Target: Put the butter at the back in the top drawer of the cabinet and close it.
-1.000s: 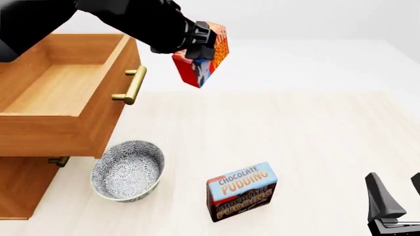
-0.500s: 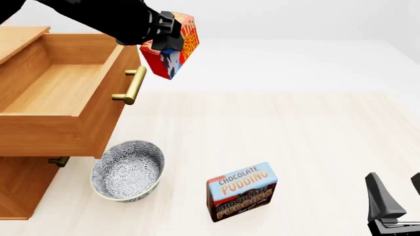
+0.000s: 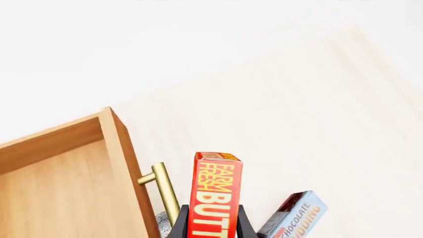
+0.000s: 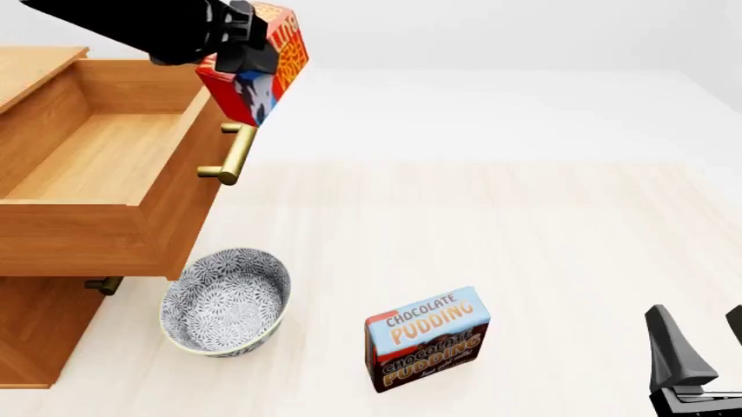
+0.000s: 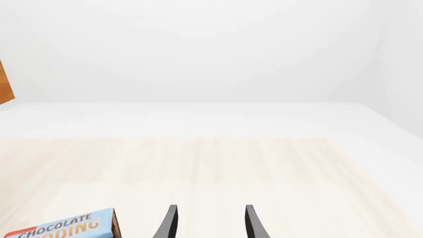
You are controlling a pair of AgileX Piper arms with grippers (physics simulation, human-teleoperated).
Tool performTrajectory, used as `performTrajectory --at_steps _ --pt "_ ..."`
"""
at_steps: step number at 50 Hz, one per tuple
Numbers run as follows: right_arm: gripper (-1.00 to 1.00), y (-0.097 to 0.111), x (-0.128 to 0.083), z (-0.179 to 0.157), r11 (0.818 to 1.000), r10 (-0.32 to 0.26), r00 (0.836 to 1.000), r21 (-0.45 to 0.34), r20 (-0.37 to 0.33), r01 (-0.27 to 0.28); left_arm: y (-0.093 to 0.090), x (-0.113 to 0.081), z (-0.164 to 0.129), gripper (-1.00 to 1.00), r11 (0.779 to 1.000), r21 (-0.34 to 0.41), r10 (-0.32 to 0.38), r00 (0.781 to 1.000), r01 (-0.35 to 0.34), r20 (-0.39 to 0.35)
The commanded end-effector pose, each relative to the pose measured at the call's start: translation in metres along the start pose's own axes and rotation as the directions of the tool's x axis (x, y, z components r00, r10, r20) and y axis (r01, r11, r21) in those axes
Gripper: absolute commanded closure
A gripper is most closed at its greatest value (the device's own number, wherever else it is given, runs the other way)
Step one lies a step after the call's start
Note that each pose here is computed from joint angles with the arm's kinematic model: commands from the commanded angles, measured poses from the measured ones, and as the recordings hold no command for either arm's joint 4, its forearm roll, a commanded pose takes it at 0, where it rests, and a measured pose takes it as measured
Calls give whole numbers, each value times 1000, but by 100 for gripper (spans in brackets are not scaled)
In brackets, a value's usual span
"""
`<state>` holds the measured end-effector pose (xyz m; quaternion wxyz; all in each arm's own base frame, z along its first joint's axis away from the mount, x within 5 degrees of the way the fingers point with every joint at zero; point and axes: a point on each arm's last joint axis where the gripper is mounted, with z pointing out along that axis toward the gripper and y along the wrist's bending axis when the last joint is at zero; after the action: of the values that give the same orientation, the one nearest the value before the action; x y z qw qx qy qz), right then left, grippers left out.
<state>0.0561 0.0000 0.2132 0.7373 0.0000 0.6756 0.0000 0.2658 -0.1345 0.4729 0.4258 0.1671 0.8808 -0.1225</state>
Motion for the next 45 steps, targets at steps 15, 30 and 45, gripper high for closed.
performTrajectory --at_steps 15,30,45 --pt "-100 0 0 0 1000 0 1000 0 0 0 23 -1 -34 100 998 -64 -19 999 22 43" --pt "-100 0 0 0 1000 0 1000 0 0 0 37 6 -39 100 993 -106 -43 998 47 39" --pt "-100 0 0 0 1000 0 1000 0 0 0 54 15 -50 100 983 -164 -73 996 80 47"
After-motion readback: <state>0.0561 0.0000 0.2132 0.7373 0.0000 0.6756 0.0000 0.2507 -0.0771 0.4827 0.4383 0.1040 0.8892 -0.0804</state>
